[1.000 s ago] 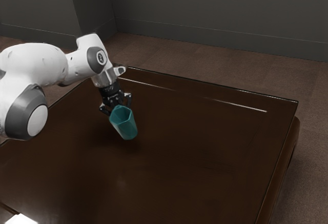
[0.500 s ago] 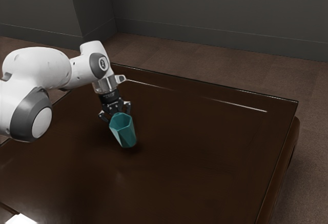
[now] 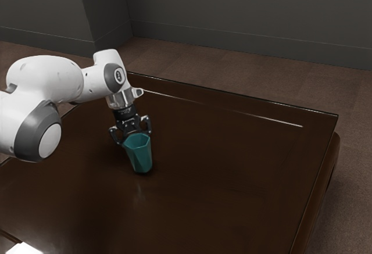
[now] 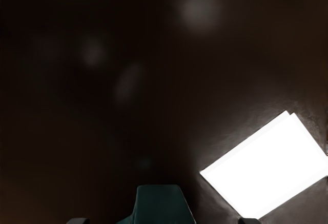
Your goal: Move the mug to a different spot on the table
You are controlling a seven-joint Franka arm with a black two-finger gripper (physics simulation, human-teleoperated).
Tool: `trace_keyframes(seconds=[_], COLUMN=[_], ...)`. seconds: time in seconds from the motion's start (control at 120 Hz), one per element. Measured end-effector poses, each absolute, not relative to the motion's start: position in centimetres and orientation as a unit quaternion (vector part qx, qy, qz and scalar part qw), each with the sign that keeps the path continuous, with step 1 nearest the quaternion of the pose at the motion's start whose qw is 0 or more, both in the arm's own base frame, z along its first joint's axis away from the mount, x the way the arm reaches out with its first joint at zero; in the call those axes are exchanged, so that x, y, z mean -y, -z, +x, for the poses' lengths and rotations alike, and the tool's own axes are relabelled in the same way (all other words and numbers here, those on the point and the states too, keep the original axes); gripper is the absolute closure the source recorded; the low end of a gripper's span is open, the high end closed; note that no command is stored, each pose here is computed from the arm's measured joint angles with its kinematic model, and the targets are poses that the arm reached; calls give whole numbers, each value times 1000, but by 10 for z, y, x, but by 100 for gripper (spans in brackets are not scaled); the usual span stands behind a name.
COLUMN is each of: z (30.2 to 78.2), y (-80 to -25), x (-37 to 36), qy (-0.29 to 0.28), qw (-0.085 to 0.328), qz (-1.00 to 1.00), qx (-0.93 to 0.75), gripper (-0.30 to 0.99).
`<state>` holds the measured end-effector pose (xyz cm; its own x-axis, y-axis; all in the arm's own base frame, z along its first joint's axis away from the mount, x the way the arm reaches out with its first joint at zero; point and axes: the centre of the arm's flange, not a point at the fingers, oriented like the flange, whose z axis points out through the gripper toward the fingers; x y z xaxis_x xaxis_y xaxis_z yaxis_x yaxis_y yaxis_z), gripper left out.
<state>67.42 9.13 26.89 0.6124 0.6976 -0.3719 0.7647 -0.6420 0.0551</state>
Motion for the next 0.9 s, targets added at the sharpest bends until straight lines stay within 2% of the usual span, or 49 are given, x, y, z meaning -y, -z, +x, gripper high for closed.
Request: trace_keyframes(seconds=[0.175, 0.408, 0.508, 0.608, 0.725, 0.9], z=[677, 692, 699, 690, 653, 587], y=[-273, -306, -358, -443, -526, -588], x=[-91, -109, -110, -92, -41, -15], qy=[150, 93, 53, 10, -22, -29], qw=[106, 86, 77, 66, 46, 36], qz=[894, 908, 920, 938, 970, 991], qx=[-409, -399, -381, -341, -239, -123], gripper=[12, 4, 3, 2, 1, 0])
